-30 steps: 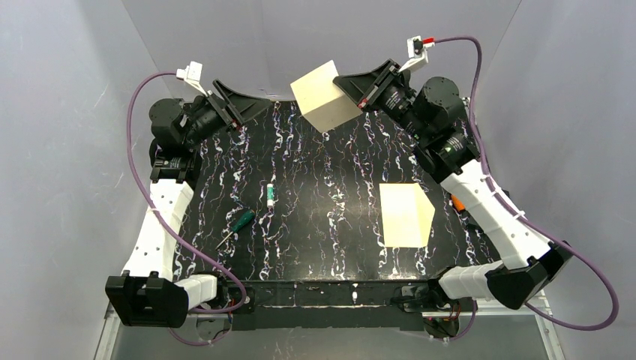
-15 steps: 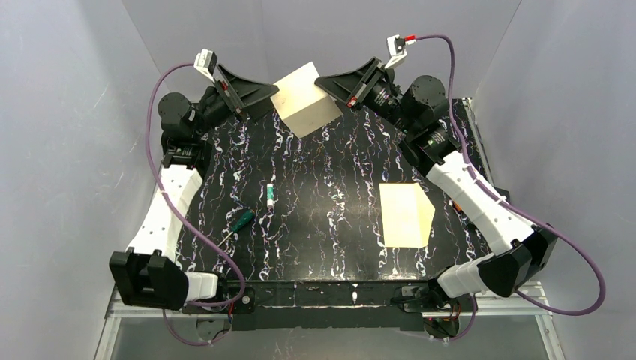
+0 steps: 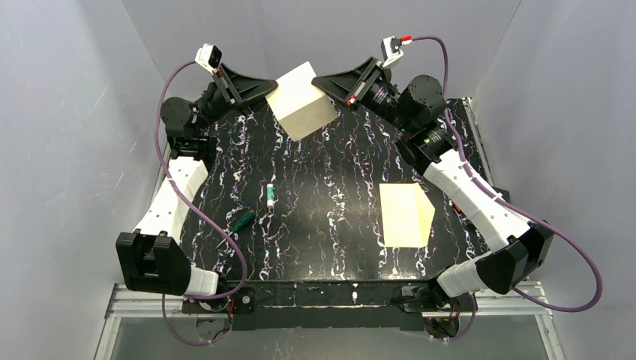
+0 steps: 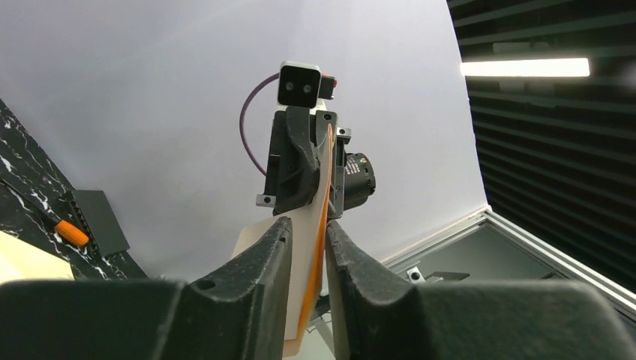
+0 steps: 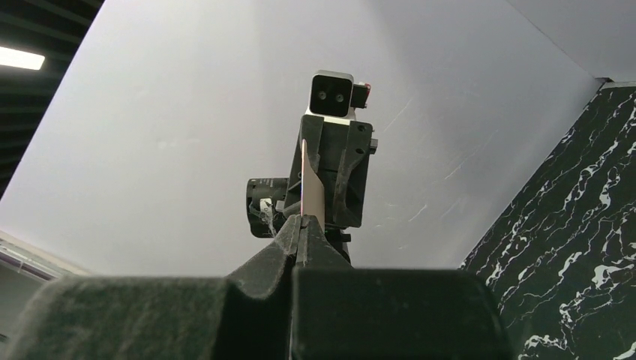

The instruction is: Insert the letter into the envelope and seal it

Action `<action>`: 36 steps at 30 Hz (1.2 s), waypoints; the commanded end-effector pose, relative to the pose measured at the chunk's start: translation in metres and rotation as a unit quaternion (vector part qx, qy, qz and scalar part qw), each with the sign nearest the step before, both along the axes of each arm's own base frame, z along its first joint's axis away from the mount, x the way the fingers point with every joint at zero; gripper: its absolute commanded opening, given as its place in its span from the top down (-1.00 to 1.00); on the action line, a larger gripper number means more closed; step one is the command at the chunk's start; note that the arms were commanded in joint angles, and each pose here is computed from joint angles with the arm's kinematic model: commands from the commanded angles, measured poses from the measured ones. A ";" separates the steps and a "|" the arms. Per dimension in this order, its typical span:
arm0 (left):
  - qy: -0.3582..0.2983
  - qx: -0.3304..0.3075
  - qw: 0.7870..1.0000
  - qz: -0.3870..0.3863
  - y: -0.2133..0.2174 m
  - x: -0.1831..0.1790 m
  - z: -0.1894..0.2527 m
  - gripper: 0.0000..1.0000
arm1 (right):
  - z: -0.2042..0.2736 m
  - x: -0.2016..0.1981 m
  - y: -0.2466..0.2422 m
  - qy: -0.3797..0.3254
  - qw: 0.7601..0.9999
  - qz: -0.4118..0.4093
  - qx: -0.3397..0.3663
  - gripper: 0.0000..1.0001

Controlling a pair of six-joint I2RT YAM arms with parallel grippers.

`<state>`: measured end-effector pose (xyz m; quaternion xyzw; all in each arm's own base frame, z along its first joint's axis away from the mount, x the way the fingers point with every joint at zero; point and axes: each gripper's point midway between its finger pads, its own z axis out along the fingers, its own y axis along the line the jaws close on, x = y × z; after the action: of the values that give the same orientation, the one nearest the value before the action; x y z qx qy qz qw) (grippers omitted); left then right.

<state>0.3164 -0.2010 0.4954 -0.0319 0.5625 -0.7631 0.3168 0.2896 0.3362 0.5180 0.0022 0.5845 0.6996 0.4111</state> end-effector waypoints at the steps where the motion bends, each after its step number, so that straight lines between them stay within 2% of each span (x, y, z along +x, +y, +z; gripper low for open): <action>1: -0.054 0.008 0.998 -0.009 -0.001 -0.026 0.015 0.60 | 0.020 -0.008 -0.004 -0.037 0.999 0.000 0.004 0.97; 4: -0.053 0.017 0.998 0.000 -0.001 -0.025 0.009 0.74 | 0.018 -0.007 -0.004 -0.039 0.999 -0.005 -0.008 0.97; 7: -0.064 0.024 0.998 0.007 -0.001 -0.025 0.010 1.00 | 0.014 -0.005 -0.004 -0.036 0.999 -0.010 -0.021 0.97; 9: -0.069 0.026 0.997 0.016 0.000 -0.023 0.011 1.00 | 0.009 -0.002 -0.006 -0.027 0.999 -0.020 -0.030 0.60; 11: -0.076 0.025 0.996 0.030 0.001 -0.022 0.014 1.00 | 0.006 0.000 -0.010 -0.021 0.998 -0.036 -0.037 0.35; 13: -0.084 0.023 0.995 0.047 0.004 -0.019 0.017 1.00 | 0.002 0.002 -0.016 -0.015 0.997 -0.057 -0.048 -0.11; 15: -0.099 0.028 0.992 0.068 0.005 -0.015 0.019 1.00 | -0.003 0.005 -0.025 -0.005 0.995 -0.085 -0.058 -0.48; 17: -0.105 0.038 0.989 0.094 0.008 -0.009 0.014 1.00 | -0.008 0.007 -0.032 0.004 0.992 -0.105 -0.065 -0.64; 23: -0.114 0.052 0.977 0.172 0.018 0.013 0.004 1.00 | -0.028 0.002 -0.030 0.046 0.994 -0.084 -0.048 -0.66; 30: -0.113 0.046 0.978 0.168 0.018 0.012 0.009 1.00 | -0.029 -0.001 -0.013 0.087 0.996 -0.018 0.012 -0.70; 33: -0.101 0.043 0.983 0.146 0.015 0.009 0.009 1.00 | -0.023 -0.002 -0.004 0.091 0.995 0.018 0.047 -0.60; 36: -0.089 0.040 0.986 0.132 0.013 0.006 0.007 1.00 | -0.014 -0.003 0.004 0.077 0.993 0.047 0.077 -0.39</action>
<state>0.3426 -0.1853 0.4854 -0.0492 0.5651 -0.6772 0.4687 0.3010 0.3356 0.4618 0.0921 0.6329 0.6867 0.3454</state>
